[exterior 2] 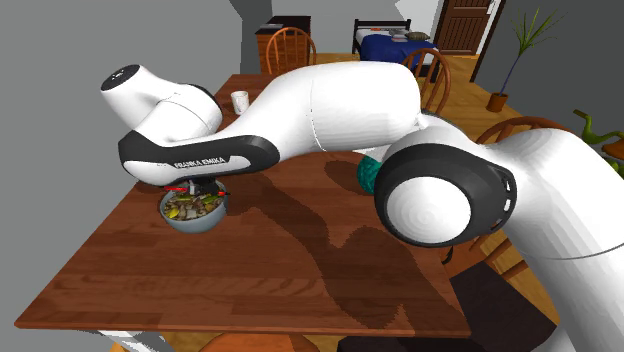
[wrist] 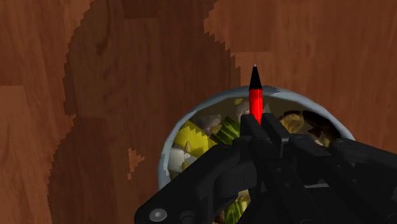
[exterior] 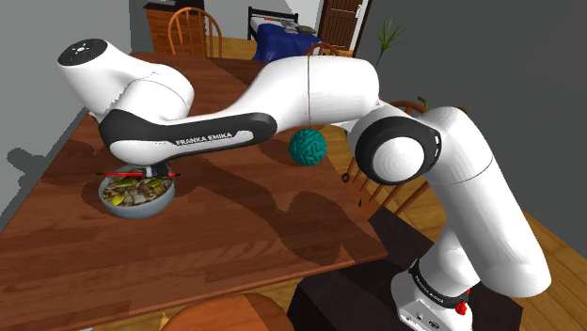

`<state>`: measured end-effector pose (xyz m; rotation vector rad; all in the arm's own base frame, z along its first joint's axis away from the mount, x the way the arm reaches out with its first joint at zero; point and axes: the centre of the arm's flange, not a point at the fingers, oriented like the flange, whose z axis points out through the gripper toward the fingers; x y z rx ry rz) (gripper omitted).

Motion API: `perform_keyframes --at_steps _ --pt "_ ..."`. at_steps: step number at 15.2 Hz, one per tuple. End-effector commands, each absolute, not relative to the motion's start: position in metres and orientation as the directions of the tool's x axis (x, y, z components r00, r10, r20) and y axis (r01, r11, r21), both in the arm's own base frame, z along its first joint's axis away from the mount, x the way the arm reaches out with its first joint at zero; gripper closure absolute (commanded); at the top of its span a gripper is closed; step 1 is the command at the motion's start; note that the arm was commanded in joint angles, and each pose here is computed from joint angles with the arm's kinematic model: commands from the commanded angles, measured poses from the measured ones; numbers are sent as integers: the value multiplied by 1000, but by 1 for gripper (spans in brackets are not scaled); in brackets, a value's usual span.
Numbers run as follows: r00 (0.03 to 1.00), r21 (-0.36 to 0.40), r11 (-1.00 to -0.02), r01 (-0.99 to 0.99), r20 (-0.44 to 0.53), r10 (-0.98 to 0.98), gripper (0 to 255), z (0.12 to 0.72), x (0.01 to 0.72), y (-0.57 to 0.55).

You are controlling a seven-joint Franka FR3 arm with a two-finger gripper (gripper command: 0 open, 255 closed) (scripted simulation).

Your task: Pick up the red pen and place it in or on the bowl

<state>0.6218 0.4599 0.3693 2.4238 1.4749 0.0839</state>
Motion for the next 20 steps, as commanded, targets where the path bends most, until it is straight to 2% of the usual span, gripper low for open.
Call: perform_keyframes --at_steps 1,9,10,15,20 --pt "471 285 -427 858 -105 876 255 355 622 460" --pt "471 285 -427 858 -105 876 255 355 622 460" --pt "471 285 -427 858 -105 876 0 355 622 460" --pt "471 285 -427 858 -105 876 0 355 622 460" --pt "471 285 -427 858 -105 876 0 403 612 471"
